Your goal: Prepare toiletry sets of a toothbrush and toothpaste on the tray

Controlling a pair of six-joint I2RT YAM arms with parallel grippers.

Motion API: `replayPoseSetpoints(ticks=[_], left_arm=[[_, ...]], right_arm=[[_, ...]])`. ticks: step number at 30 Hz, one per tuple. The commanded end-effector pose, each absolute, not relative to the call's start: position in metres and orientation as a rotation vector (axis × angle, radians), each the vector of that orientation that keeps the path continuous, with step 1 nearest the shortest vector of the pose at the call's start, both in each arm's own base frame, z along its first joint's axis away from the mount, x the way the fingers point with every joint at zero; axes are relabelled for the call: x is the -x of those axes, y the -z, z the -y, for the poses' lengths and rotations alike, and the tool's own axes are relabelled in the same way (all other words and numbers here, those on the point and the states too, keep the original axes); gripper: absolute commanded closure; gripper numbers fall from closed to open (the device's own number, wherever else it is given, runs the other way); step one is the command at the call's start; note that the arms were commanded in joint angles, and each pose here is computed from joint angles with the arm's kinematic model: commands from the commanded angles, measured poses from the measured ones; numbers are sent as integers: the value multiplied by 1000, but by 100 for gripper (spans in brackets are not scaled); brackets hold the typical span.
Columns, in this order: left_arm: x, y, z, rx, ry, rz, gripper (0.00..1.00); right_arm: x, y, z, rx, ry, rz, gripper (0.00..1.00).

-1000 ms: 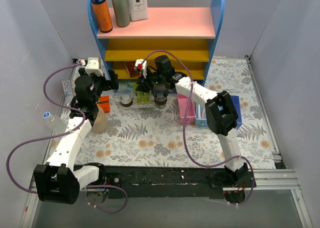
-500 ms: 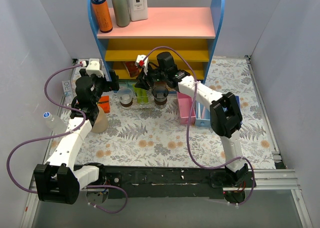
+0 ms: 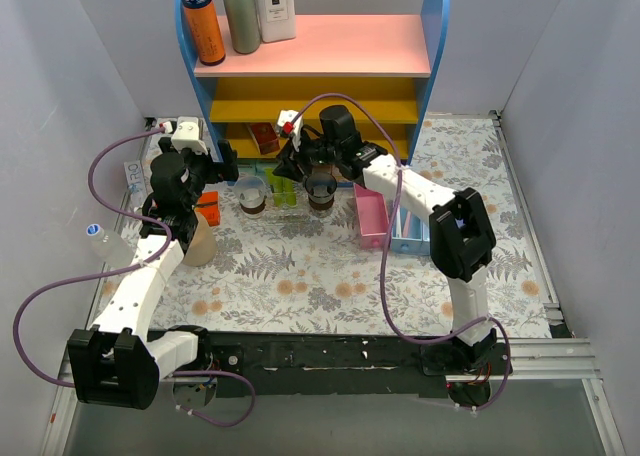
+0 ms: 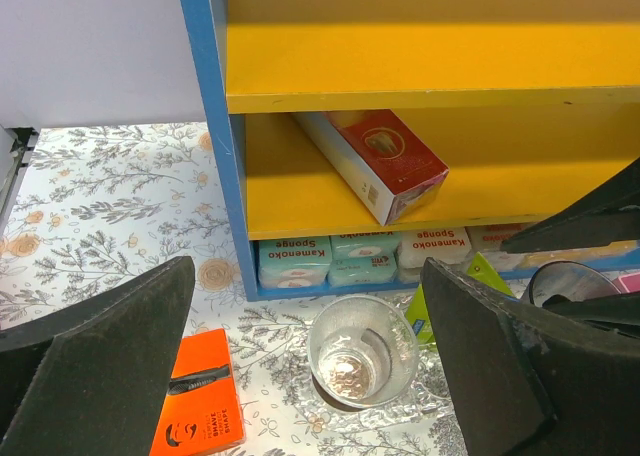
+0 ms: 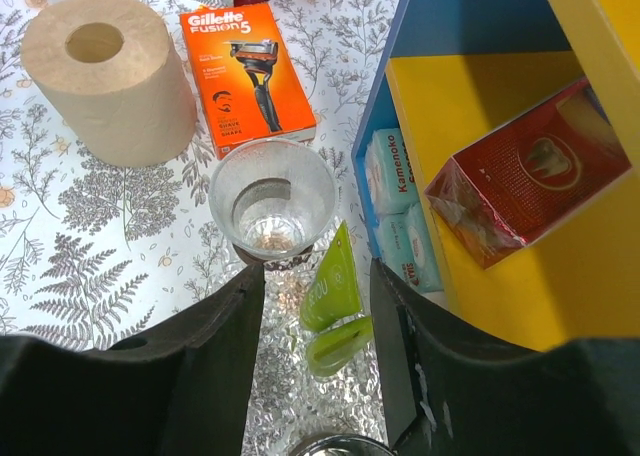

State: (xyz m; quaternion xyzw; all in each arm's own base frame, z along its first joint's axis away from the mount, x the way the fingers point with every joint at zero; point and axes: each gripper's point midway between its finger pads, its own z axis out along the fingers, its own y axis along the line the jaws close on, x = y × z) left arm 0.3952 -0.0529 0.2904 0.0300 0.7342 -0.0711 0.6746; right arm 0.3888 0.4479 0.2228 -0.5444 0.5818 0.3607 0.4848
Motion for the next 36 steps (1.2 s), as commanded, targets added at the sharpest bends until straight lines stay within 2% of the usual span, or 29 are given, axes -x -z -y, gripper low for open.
replayPoseSetpoints(ticks=[1,8,16,25,36], left_arm=[[-389,-304,54,-71,167,-1610,2],[-387,-307,56,-71,172,-1602,2],[-386,-308,60,-61,181,-1600,2],[-388,-303,65,-54,209,-1621,2],[-388,-306,66,-42,221,-1620,2]], right_arm=[[-386,-270,-439,1266,-853,-1323,46],[-381,-275,-411,1185,-875,-1395,51],[-382,-282,-321,923,-855,-1562,57],[-402,-228,-191,535,-429,-1911,59],[-418,-174,-159,337,-361,-2091,65]])
